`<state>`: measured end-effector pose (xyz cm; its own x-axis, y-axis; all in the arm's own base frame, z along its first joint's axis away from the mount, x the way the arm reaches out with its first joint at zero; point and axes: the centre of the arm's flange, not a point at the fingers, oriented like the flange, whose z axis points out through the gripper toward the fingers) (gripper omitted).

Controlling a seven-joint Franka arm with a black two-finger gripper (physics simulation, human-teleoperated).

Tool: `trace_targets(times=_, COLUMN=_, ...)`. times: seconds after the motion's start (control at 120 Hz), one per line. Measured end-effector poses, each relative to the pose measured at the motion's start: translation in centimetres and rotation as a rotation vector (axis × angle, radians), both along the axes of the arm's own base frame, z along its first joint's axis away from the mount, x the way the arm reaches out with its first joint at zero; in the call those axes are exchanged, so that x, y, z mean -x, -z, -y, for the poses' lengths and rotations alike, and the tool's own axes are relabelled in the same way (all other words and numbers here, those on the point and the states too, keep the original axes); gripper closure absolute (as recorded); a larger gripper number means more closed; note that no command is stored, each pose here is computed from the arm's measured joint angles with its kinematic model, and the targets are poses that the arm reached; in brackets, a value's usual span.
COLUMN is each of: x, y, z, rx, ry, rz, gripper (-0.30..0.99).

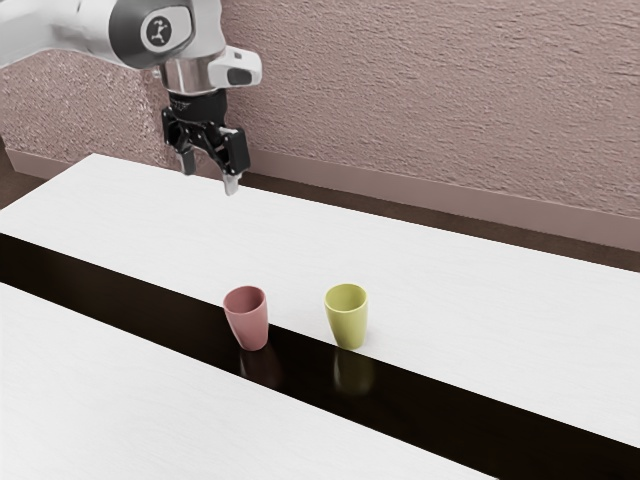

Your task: Place the left cup onto the right cup

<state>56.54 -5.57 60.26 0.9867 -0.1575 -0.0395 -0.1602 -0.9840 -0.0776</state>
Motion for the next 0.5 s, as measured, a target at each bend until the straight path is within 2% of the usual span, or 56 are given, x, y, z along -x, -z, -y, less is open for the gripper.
trace_targets(times=0.5, x=-0.6, y=1.7, z=-0.2, rx=0.001, ry=0.0, rz=0.0, gripper=0.0)
